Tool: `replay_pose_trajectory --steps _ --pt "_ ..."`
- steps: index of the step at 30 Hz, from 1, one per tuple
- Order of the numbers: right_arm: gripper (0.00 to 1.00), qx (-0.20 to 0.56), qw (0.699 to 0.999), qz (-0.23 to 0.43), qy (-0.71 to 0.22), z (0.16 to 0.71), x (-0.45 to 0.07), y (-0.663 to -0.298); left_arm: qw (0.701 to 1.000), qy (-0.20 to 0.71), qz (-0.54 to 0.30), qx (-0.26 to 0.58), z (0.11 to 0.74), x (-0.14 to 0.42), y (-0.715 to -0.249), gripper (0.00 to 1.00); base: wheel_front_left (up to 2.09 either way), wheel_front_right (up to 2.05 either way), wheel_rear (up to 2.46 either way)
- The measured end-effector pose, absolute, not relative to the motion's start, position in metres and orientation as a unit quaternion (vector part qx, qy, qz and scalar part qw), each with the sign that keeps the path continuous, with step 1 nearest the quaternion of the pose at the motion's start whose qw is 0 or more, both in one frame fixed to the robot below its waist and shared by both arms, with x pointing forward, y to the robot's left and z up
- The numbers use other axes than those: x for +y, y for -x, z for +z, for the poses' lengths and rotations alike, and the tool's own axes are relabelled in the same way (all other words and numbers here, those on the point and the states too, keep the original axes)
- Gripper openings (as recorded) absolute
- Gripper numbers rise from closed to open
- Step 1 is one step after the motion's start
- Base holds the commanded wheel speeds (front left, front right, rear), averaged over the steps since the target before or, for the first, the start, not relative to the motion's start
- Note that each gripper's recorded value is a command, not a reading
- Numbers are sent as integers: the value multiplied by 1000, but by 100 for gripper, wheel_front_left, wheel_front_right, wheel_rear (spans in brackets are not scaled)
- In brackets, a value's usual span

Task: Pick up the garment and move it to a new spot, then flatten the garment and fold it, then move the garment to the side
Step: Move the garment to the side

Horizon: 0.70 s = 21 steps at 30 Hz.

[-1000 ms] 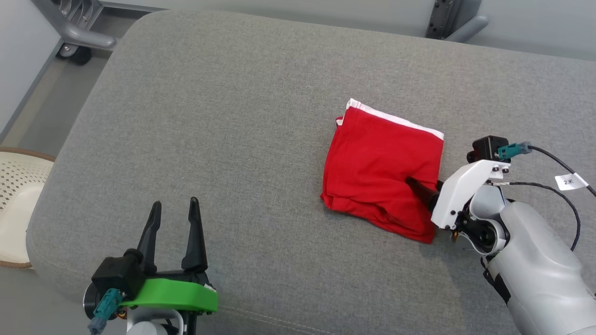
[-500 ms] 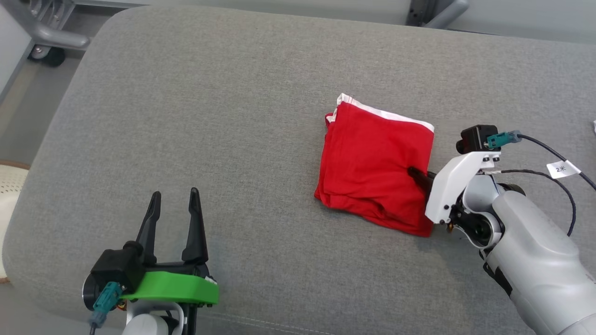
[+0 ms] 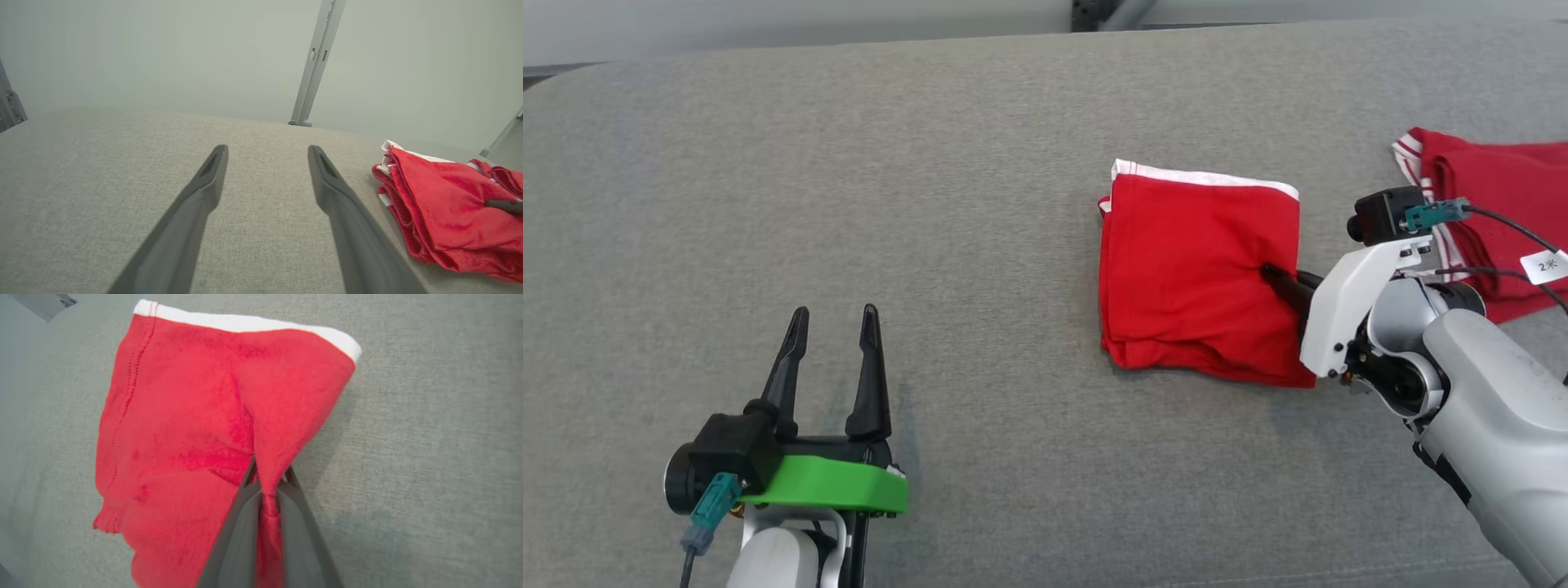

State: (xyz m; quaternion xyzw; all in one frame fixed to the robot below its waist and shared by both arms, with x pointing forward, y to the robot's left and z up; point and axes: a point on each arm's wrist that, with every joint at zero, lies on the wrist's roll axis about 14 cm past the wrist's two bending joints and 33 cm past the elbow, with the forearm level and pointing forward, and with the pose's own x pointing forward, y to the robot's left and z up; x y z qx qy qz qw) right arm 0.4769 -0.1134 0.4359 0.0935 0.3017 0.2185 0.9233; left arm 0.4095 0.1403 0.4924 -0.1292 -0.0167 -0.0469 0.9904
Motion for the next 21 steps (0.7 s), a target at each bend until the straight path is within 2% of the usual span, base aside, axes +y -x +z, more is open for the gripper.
replay_pose_trajectory --steps 8,15,21 --pt "0 282 944 136 -106 447 -184 -461 980 135 -143 -13 490 75 -437 100 0 0 0" --pt "0 271 953 81 -112 451 -223 -448 965 142 -219 -7 485 20 -453 100 0 0 0" --pt "0 276 954 58 -102 446 -244 -445 959 149 -242 14 468 1 -458 100 0 0 0"
